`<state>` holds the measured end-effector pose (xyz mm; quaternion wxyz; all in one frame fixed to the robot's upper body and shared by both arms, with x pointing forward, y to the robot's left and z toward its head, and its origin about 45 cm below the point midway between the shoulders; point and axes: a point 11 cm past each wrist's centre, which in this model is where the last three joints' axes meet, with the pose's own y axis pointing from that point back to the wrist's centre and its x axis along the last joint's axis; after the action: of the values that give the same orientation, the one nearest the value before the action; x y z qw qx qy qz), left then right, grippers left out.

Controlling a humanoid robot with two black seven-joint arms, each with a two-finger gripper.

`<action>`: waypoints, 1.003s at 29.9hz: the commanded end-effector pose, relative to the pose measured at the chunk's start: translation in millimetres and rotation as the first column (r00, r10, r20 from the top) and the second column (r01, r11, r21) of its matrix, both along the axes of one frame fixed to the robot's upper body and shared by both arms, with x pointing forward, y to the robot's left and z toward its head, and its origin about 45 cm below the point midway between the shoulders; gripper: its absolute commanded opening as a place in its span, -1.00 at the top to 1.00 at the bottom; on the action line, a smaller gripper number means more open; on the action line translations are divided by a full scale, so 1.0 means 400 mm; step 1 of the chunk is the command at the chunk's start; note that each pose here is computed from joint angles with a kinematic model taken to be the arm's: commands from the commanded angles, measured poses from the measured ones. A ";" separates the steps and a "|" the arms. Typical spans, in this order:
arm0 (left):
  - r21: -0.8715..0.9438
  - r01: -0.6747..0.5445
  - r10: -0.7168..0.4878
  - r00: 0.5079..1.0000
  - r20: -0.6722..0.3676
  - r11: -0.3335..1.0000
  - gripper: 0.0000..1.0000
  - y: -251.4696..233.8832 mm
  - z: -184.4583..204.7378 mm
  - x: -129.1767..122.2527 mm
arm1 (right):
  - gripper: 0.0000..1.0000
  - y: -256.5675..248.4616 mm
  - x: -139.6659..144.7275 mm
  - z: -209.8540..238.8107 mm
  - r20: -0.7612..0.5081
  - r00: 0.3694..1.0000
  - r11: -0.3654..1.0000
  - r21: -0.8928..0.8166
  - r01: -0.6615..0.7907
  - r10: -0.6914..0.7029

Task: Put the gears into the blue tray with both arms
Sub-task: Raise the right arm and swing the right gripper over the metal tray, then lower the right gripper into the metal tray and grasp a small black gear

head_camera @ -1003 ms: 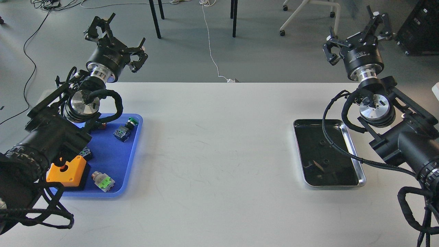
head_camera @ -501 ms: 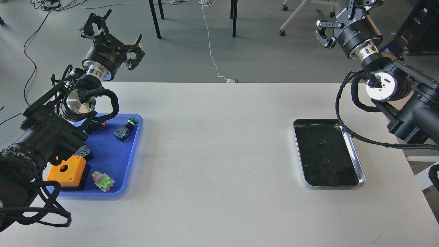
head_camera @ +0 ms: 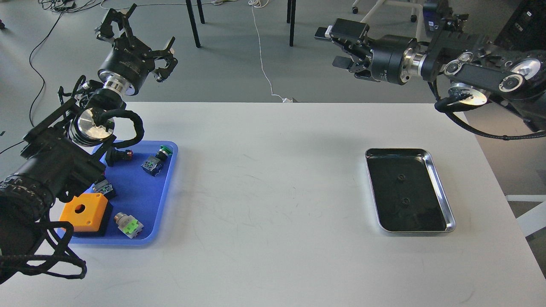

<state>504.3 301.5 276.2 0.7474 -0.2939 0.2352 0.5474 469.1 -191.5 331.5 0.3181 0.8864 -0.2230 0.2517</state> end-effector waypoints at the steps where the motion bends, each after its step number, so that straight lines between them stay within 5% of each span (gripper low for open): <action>1: 0.004 0.005 -0.005 1.000 0.004 1.000 -0.96 -0.003 0.004 0.001 | -0.98 0.005 -0.037 -0.014 -0.017 0.991 0.943 -0.305 -0.131 0.132; 10: 0.017 -0.020 0.020 1.000 0.009 1.000 -0.96 0.035 0.014 -0.001 | -0.89 -0.071 -0.108 -0.139 -0.200 0.938 0.625 -0.704 -0.338 0.282; 20: 0.026 -0.034 0.034 0.999 0.003 0.999 -0.96 0.056 0.008 -0.006 | -0.84 -0.207 -0.130 -0.284 -0.237 0.929 0.481 -0.803 -0.351 0.284; 30: 0.021 -0.022 0.022 1.000 0.007 1.000 -0.96 0.044 0.015 -0.003 | -0.38 -0.293 -0.156 -0.358 -0.276 0.934 0.476 -0.805 -0.353 0.227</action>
<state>502.8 321.6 282.6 0.7430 -0.2936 0.2223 0.5589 412.0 -301.3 197.8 0.6707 0.6571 0.1007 0.3291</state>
